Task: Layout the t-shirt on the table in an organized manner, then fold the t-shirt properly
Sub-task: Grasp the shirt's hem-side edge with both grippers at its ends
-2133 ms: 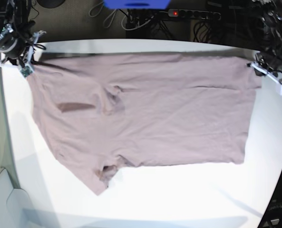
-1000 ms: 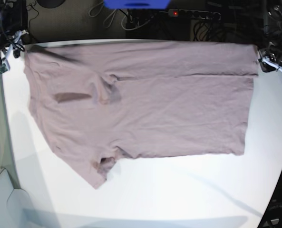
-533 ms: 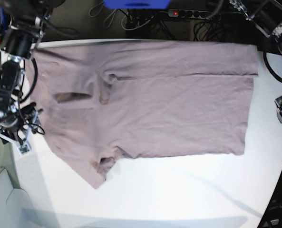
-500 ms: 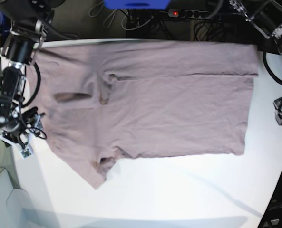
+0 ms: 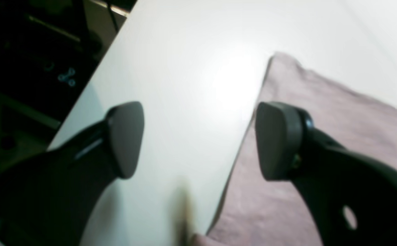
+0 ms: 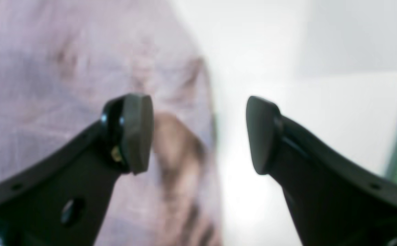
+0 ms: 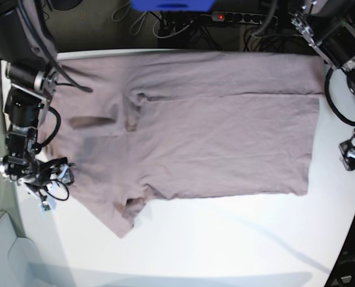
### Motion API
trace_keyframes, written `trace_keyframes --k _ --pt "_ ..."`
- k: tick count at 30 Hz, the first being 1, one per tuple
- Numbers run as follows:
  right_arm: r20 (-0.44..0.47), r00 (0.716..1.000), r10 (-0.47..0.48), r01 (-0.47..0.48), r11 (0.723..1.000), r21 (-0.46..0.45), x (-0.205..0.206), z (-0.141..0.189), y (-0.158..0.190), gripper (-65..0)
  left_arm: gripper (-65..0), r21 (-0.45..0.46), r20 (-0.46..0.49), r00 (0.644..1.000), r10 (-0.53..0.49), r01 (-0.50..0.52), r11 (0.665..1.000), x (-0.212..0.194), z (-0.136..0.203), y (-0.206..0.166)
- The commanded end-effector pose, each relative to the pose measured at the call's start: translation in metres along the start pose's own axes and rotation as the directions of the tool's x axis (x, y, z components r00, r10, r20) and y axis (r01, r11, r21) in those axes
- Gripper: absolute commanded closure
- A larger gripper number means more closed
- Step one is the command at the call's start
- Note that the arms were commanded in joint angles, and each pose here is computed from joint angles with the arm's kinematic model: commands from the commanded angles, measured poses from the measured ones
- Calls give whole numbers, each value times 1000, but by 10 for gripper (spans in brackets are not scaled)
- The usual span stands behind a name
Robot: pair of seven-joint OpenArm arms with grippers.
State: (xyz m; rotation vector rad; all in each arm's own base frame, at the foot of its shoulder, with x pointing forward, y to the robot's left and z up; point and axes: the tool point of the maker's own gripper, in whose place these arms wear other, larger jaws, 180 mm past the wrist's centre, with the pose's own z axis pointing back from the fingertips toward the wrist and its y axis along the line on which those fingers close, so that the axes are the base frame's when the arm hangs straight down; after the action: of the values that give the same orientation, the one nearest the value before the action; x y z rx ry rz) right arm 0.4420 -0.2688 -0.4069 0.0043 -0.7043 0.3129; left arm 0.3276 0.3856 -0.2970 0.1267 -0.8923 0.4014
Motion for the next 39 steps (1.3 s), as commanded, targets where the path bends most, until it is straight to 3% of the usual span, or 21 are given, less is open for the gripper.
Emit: trace_keyframes --k 1,4,8,11,15,17,24,33,35,39 --pt "83 996 -10 12 1000 -21 28 6 -14 -423 -495 -6 74 997 2 -2 1000 22 2 1" --pt "72 996 -52 50 998 35 10 -7 2 -422 -494 -12 73 997 20 -20 1000 17 -7 3" --pt "67 994 -85 80 994 76 -2 -16 14 -391 -491 -50 38 999 -28 30 998 11 -27 -14" --pt "56 994 -96 91 992 91 -8 -19 19 -271 -491 -85 23 998 -65 66 994 6 -45 -29" --pt "40 994 -97 93 991 93 -17 -20 22 -55 -491 -133 9 999 -39 40 990 4 -72 -49" --pt "34 995 -95 92 992 92 -20 -20 22 0 -491 -153 -25 1000 -18 14 988 -3 -88 -58" --pt "28 995 -94 91 991 94 -22 -20 23 0 -492 -175 -64 993 -100 87 981 -23 -131 -89" --pt "0 995 -95 95 991 97 -40 -21 27 0 -483 -201 -118 982 -148 122 972 -58 -153 -108" --pt "-2 995 -96 95 991 98 -40 -21 28 0 -412 -212 -125 974 -188 159 964 -64 -153 -111" --pt "0 995 -95 95 991 97 -40 -21 27 0 -128 -235 -144 966 -213 175 956 -79 -152 -122"
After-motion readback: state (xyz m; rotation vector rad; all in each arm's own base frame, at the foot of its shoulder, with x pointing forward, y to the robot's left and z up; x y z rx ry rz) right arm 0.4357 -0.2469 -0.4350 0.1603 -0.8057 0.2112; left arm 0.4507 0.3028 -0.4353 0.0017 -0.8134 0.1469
